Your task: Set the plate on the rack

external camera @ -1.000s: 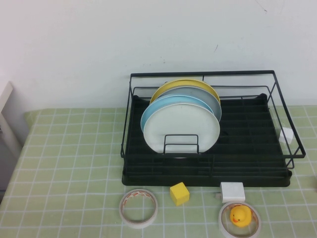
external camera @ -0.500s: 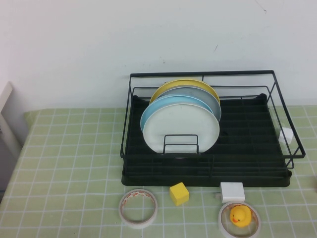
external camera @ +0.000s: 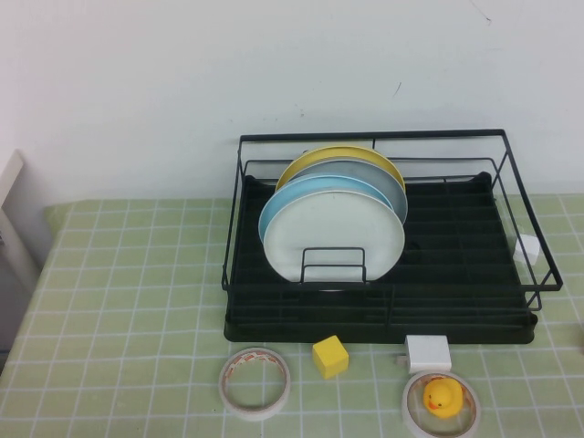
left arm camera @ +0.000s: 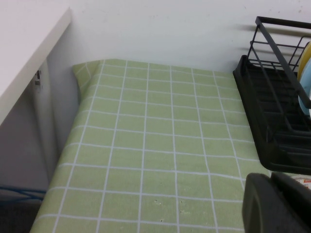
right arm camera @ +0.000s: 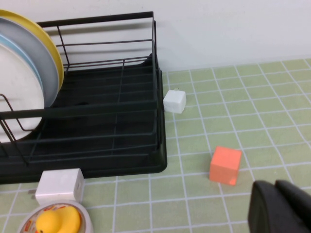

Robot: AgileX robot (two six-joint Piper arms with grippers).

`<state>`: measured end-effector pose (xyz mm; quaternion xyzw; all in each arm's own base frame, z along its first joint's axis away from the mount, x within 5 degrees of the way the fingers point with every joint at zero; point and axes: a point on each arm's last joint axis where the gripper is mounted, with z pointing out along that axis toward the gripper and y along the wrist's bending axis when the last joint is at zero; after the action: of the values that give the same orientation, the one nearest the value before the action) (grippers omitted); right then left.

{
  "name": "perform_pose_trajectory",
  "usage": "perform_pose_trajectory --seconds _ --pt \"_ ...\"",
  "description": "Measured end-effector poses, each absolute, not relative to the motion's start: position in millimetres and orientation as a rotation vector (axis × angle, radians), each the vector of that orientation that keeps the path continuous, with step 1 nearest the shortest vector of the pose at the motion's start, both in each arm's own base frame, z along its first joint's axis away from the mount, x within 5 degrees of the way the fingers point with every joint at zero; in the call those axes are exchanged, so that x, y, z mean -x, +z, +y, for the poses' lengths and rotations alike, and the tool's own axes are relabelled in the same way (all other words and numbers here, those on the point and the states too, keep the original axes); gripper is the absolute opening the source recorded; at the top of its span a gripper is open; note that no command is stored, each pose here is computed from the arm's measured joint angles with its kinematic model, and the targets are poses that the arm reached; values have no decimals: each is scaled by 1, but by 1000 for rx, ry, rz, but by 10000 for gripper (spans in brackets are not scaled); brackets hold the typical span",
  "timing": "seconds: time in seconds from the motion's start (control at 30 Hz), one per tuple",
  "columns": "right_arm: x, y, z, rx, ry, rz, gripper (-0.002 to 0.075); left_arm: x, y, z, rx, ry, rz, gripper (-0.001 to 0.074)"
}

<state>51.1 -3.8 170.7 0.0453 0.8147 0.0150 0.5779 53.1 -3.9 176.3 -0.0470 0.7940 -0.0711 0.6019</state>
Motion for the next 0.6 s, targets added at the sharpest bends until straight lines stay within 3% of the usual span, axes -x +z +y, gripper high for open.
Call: perform_pose_trajectory --seconds 0.6 --pt "-51 171 -4 -106 35 1906 -1 -53 176 -4 113 -162 1837 -1"
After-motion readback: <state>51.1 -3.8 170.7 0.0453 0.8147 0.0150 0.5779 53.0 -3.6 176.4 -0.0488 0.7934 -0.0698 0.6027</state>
